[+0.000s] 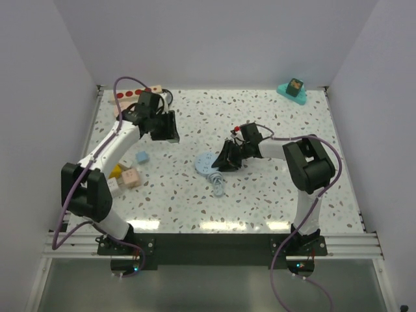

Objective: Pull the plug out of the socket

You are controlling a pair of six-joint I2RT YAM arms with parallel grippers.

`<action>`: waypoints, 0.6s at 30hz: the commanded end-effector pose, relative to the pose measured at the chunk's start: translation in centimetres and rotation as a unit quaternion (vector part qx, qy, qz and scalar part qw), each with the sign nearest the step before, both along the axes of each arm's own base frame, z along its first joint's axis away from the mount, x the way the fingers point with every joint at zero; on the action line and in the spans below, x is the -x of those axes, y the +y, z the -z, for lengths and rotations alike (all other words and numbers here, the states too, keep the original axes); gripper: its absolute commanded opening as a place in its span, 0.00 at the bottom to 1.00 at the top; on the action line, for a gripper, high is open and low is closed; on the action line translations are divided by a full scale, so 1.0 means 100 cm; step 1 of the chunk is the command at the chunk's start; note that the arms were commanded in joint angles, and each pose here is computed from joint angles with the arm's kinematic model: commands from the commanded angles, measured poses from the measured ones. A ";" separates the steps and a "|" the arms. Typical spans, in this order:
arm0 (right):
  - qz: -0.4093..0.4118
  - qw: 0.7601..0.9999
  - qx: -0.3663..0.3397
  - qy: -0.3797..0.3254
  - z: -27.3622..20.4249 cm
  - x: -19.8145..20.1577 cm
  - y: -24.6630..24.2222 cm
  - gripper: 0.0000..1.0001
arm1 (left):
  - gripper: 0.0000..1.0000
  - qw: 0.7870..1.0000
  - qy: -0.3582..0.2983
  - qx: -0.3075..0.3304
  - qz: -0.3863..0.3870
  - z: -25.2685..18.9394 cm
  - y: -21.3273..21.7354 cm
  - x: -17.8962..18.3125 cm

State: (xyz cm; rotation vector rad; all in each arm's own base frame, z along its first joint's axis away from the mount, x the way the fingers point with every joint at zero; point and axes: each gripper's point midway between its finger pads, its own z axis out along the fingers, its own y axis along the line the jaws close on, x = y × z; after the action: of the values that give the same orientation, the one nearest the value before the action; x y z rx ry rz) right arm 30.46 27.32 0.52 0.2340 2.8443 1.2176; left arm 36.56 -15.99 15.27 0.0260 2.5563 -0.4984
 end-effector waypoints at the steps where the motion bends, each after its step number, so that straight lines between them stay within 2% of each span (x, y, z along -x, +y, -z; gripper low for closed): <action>1: 0.005 0.939 0.330 0.098 0.115 0.071 -0.126 0.00 | 0.00 0.998 0.007 -0.059 -0.005 0.009 0.026 0.008; 5: 0.001 0.953 0.289 0.087 0.110 0.068 -0.112 0.00 | 0.00 0.991 0.050 -0.097 -0.079 0.049 0.093 0.014; 9: -0.004 0.964 0.254 0.080 0.102 0.066 -0.100 0.00 | 0.00 0.984 0.069 -0.121 -0.115 0.072 0.128 0.025; 12: -0.009 0.969 0.236 0.075 0.096 0.063 -0.093 0.00 | 0.15 0.980 0.080 -0.126 -0.133 0.083 0.143 0.033; 14: -0.014 0.971 0.229 0.072 0.093 0.062 -0.090 0.00 | 0.28 0.979 0.080 -0.124 -0.137 0.084 0.144 0.036; 15: -0.017 0.973 0.221 0.070 0.090 0.060 -0.086 0.00 | 0.38 0.980 0.077 -0.123 -0.139 0.082 0.144 0.037; 16: -0.018 0.973 0.217 0.070 0.089 0.059 -0.084 0.00 | 0.53 0.979 0.075 -0.121 -0.142 0.081 0.144 0.037; 18: -0.026 0.975 0.208 0.069 0.086 0.058 -0.079 0.00 | 0.66 0.977 0.072 -0.130 -0.154 0.079 0.148 0.038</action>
State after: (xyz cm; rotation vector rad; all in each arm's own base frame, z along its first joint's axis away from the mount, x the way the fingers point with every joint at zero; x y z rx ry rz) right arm 30.47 27.47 1.18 0.1718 2.8037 1.2485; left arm 31.74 -1.88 5.56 -0.3147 2.7739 -0.0862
